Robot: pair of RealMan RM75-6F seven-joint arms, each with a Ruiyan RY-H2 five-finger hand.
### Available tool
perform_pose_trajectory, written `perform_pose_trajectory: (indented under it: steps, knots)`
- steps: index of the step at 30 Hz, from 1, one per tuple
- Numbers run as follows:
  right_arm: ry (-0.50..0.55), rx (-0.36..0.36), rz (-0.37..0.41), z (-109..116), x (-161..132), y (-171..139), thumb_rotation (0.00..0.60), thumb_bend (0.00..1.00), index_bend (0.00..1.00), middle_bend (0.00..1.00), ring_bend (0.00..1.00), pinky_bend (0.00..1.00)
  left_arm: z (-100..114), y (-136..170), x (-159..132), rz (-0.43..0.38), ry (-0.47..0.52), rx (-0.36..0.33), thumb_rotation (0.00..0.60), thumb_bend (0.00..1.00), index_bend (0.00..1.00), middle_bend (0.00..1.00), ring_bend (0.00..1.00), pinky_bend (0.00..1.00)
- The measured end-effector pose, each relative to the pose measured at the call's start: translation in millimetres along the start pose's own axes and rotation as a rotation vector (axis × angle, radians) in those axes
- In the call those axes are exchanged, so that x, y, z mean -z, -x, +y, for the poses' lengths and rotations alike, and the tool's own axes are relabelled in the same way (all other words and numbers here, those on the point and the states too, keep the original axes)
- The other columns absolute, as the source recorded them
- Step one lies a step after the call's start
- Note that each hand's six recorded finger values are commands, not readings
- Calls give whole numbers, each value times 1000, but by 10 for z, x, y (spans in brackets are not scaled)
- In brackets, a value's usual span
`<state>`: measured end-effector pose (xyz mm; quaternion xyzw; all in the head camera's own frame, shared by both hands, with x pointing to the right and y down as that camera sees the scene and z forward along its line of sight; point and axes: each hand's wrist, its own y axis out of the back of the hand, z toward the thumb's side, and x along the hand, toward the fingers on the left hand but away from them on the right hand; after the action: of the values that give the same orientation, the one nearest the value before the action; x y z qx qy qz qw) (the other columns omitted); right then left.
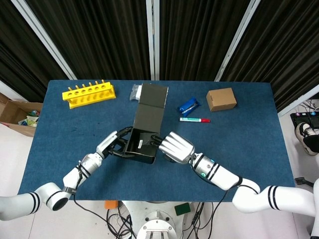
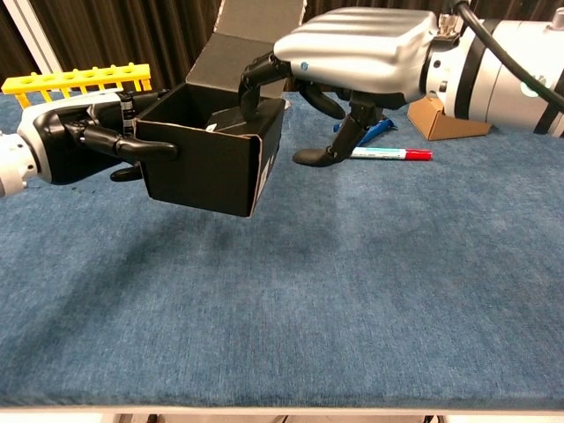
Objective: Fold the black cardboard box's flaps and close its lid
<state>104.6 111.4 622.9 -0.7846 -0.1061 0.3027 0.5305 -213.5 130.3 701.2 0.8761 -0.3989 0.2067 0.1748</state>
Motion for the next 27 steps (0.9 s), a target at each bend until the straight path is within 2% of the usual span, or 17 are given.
perform_pose_trajectory:
  steps: [11, 15, 19, 21, 26, 27]
  knots:
    - [-5, -30, 6, -129, -21, 67, 600, 341, 380, 290, 708, 1000, -64, -16, -37, -11, 59, 32, 600, 85, 549, 544, 741, 908]
    - [-4, -49, 10, -201, -33, 83, 600, 375, 426, 336, 716, 1000, -63, -17, -23, -8, 74, 34, 600, 85, 553, 548, 741, 908]
    - [-10, -54, 11, -209, -37, 98, 600, 478, 585, 501, 723, 1000, -46, -4, -22, -8, 89, 34, 600, 85, 553, 548, 741, 908]
    - [-15, -55, 10, -204, -38, 109, 600, 501, 669, 586, 729, 1000, -39, 4, -20, -9, 86, 35, 600, 85, 553, 548, 741, 908]
    - [-25, -56, 8, -197, -50, 135, 600, 568, 958, 829, 750, 1000, -33, 15, -18, -12, 62, 37, 600, 85, 553, 547, 741, 908]
    - [-28, -56, 7, -195, -51, 140, 600, 575, 983, 854, 753, 1000, -31, 16, -17, -13, 54, 36, 600, 85, 553, 548, 741, 908]
